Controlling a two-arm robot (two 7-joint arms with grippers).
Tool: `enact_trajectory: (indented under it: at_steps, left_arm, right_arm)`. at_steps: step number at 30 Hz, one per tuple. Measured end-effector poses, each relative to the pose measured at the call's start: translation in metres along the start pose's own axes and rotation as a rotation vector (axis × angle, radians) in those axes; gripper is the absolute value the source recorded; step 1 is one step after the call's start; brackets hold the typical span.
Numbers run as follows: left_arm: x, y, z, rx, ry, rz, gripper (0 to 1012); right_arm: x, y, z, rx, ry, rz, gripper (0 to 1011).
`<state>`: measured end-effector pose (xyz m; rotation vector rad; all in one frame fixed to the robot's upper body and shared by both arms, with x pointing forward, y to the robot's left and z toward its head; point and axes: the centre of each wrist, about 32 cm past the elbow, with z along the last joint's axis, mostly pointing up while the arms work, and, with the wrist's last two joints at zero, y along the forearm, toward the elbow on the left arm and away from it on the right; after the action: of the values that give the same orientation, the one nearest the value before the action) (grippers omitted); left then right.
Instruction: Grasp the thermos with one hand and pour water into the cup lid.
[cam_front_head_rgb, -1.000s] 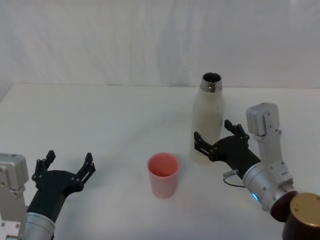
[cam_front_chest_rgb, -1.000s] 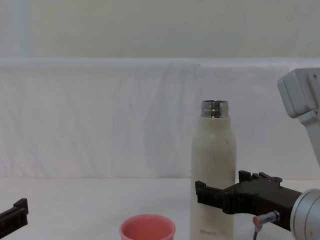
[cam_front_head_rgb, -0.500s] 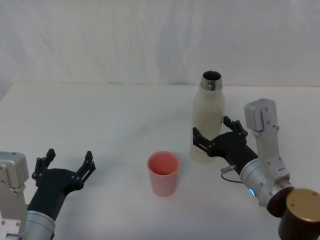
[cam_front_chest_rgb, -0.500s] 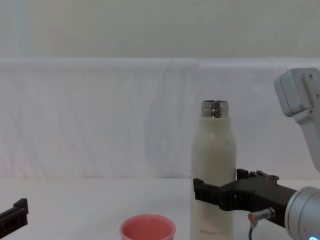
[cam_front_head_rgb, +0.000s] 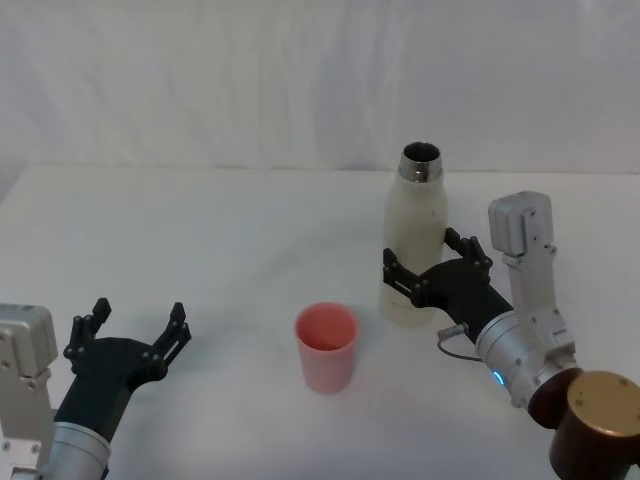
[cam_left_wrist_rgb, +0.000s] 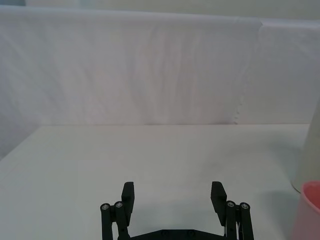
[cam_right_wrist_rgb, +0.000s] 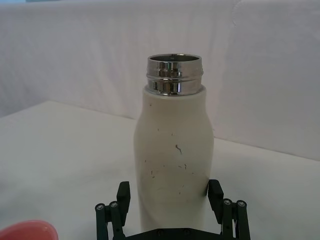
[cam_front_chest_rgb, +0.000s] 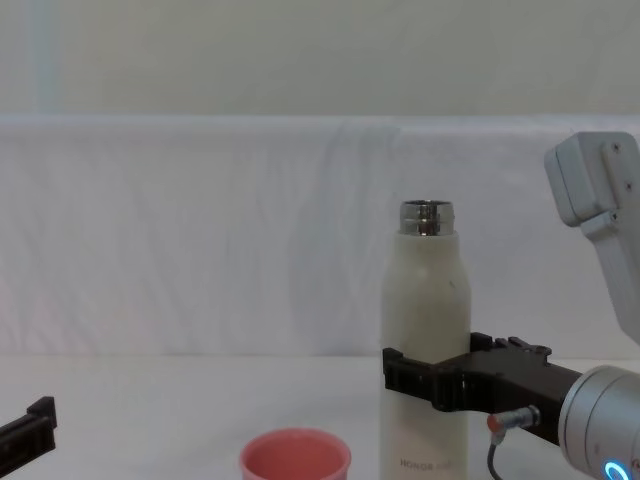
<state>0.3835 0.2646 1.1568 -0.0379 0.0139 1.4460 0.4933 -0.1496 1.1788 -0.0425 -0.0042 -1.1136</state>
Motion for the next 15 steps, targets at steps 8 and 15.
enact_trajectory:
  at_steps: [8, 15]
  left_arm:
    - [0.0, 0.0, 0.0, 0.0, 0.0, 0.0, 1001]
    - [0.0, 0.0, 0.0, 0.0, 0.0, 0.0, 1001]
  right_arm:
    - [-0.0013, 0.0034, 0.0006, 0.002, 0.006, -0.004, 1001]
    - [-0.0016, 0.0077, 0.001, 0.002, 0.006, -0.006, 1001]
